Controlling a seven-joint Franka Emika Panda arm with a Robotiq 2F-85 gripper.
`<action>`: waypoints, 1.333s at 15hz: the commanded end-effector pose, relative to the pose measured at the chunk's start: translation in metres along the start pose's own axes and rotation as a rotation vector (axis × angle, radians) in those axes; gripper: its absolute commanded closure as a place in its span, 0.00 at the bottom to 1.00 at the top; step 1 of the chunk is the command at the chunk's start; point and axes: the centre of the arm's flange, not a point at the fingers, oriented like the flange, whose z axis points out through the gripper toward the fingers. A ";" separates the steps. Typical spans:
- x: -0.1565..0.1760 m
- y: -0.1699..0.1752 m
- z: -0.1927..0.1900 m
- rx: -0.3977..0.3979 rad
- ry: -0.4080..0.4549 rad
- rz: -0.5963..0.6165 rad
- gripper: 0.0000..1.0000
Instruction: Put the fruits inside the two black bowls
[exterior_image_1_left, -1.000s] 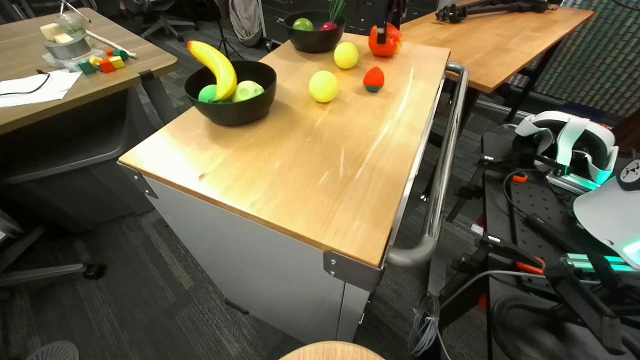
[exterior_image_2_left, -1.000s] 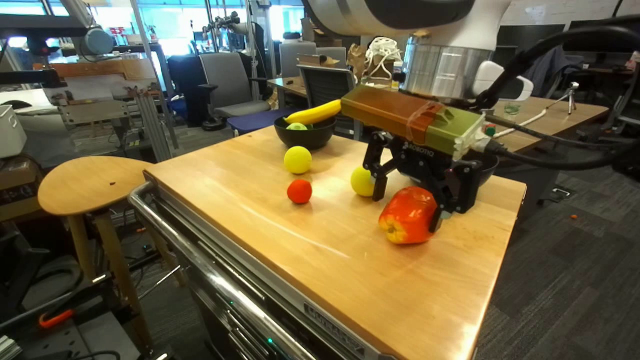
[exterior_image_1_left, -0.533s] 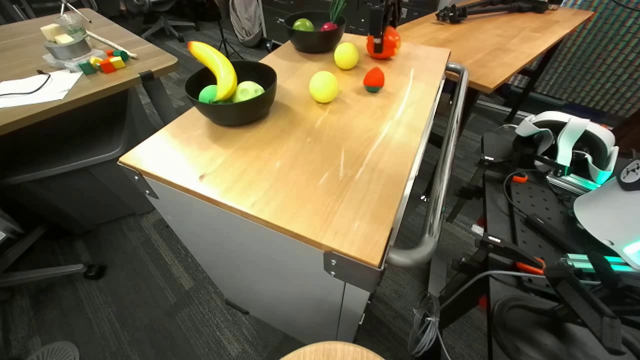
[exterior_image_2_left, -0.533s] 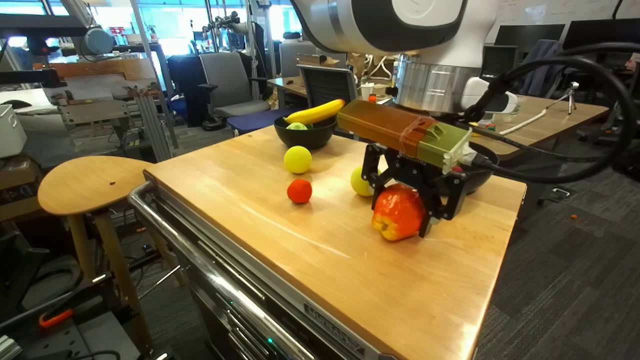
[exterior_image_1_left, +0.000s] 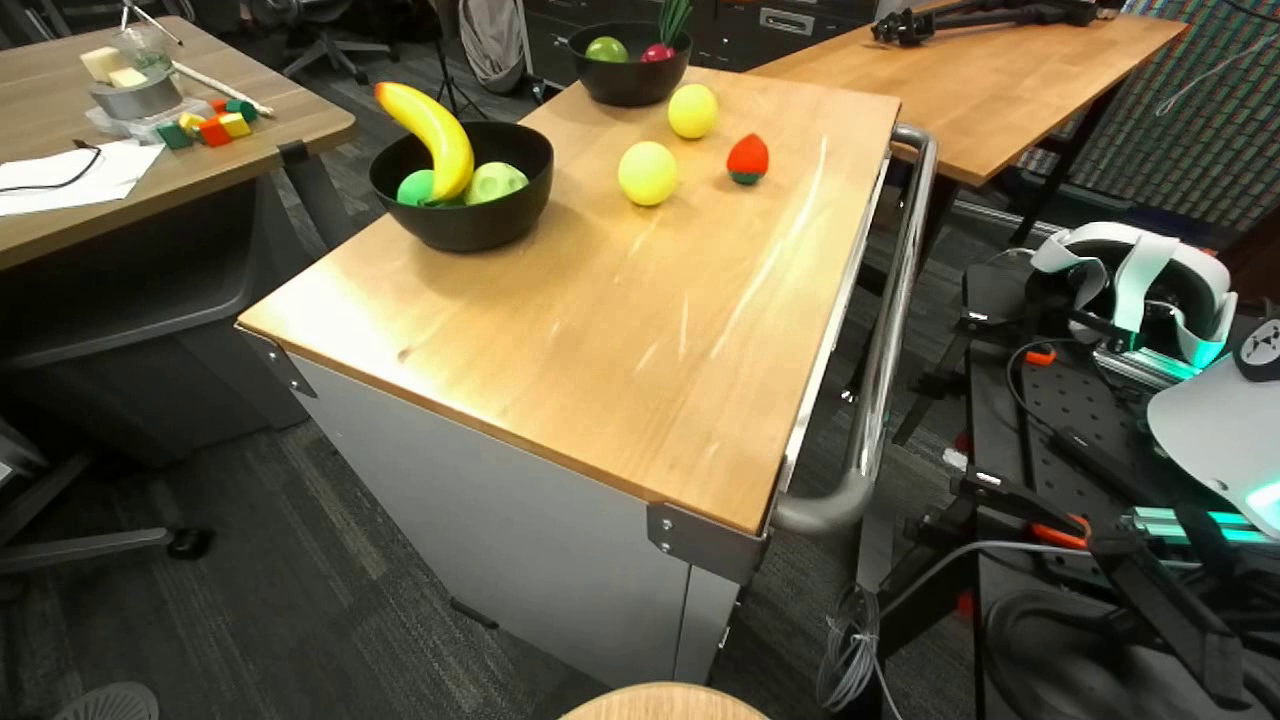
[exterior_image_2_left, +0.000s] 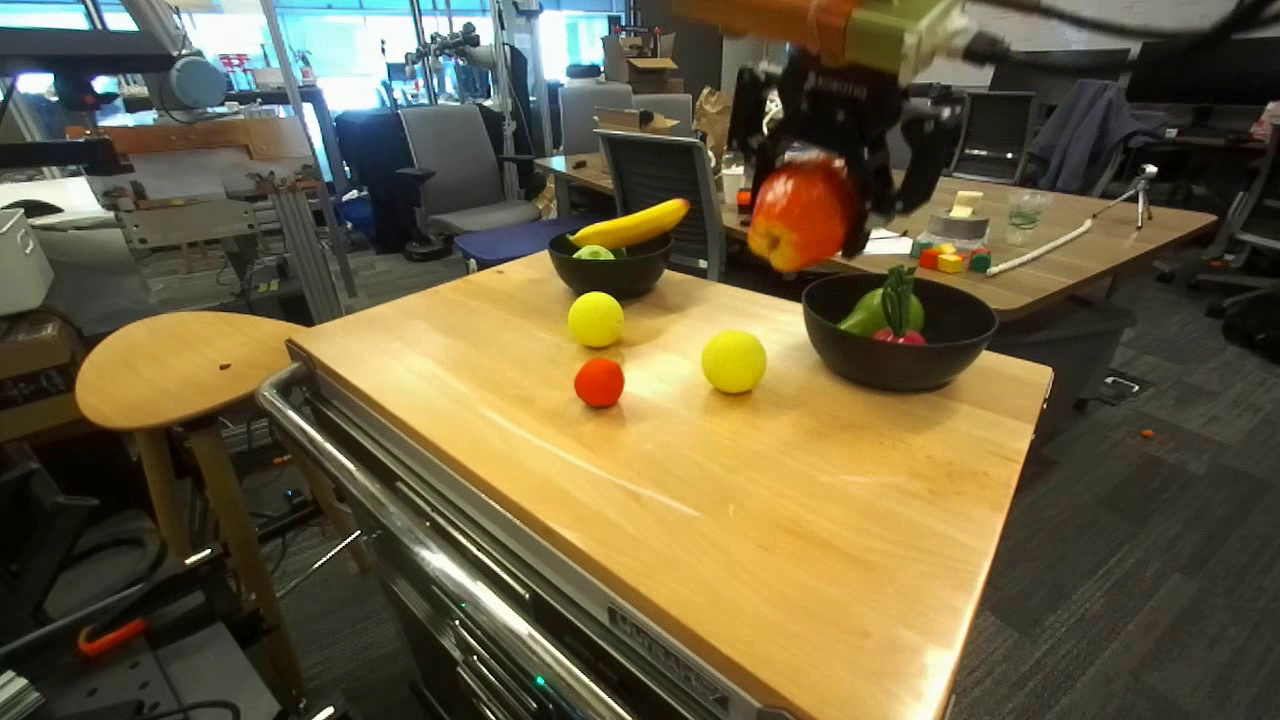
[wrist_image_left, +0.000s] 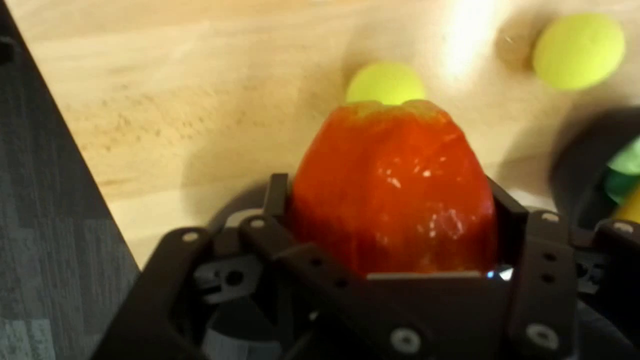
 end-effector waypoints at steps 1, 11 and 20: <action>0.045 -0.001 -0.079 0.087 0.165 0.005 0.41; 0.104 0.066 -0.025 0.077 0.156 0.082 0.41; 0.129 0.076 0.033 0.084 0.097 0.061 0.41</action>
